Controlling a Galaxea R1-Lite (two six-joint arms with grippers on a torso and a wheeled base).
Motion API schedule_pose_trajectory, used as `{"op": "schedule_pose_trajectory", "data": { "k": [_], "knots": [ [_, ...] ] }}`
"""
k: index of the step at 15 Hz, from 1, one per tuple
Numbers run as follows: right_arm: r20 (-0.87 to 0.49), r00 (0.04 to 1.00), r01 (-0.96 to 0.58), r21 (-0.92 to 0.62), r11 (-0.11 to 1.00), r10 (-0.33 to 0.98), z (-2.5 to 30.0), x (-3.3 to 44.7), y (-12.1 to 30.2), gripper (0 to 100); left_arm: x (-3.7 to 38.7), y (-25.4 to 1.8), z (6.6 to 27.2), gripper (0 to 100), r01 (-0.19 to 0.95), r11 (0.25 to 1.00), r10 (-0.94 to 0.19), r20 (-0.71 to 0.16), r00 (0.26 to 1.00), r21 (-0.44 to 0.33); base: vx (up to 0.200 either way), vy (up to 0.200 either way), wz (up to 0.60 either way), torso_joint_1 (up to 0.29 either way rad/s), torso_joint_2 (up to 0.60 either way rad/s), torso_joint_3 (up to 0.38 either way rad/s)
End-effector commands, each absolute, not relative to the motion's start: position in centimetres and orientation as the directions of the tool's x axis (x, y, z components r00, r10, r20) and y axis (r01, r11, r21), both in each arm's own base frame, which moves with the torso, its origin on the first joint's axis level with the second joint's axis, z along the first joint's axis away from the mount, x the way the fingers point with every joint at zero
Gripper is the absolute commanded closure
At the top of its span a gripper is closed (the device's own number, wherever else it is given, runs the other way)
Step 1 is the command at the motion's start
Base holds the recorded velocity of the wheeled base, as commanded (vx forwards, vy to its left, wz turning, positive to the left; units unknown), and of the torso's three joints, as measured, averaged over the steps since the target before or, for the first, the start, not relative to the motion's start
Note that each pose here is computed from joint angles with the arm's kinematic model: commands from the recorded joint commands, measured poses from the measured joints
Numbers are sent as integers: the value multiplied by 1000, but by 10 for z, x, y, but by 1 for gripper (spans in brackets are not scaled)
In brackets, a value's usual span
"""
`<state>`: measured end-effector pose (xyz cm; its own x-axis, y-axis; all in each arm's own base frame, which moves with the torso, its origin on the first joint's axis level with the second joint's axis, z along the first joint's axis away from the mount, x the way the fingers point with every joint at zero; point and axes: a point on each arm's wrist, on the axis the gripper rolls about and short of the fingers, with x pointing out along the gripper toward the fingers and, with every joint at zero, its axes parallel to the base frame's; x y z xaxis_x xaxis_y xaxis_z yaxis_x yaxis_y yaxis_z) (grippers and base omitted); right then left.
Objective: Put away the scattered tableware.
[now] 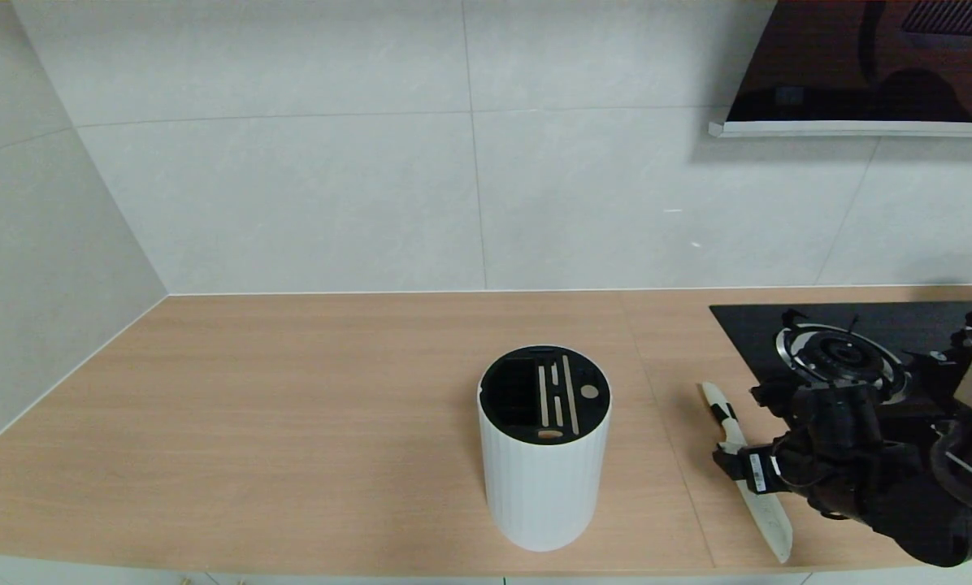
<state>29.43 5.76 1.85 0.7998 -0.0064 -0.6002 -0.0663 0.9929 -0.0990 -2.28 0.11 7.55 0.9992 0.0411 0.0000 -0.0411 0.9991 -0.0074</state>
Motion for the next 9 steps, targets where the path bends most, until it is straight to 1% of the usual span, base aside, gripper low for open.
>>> {"op": "schedule_pose_trajectory", "data": {
  "k": [1,3,9],
  "knots": [
    [-621,784,-64,-105,992,-15,0,299,59,0,-23,1,75,0,-41,999,41,0,999,-8,0,0,0,0,0,0],
    [-588,809,-61,-95,994,-7,0,301,60,0,-23,1,75,0,-41,999,41,0,999,-8,0,0,0,0,0,0],
    [-601,799,-69,-96,993,-3,-7,302,63,0,-23,1,75,0,-41,999,41,0,999,-8,0,0,0,0,0,0]
  ]
}}
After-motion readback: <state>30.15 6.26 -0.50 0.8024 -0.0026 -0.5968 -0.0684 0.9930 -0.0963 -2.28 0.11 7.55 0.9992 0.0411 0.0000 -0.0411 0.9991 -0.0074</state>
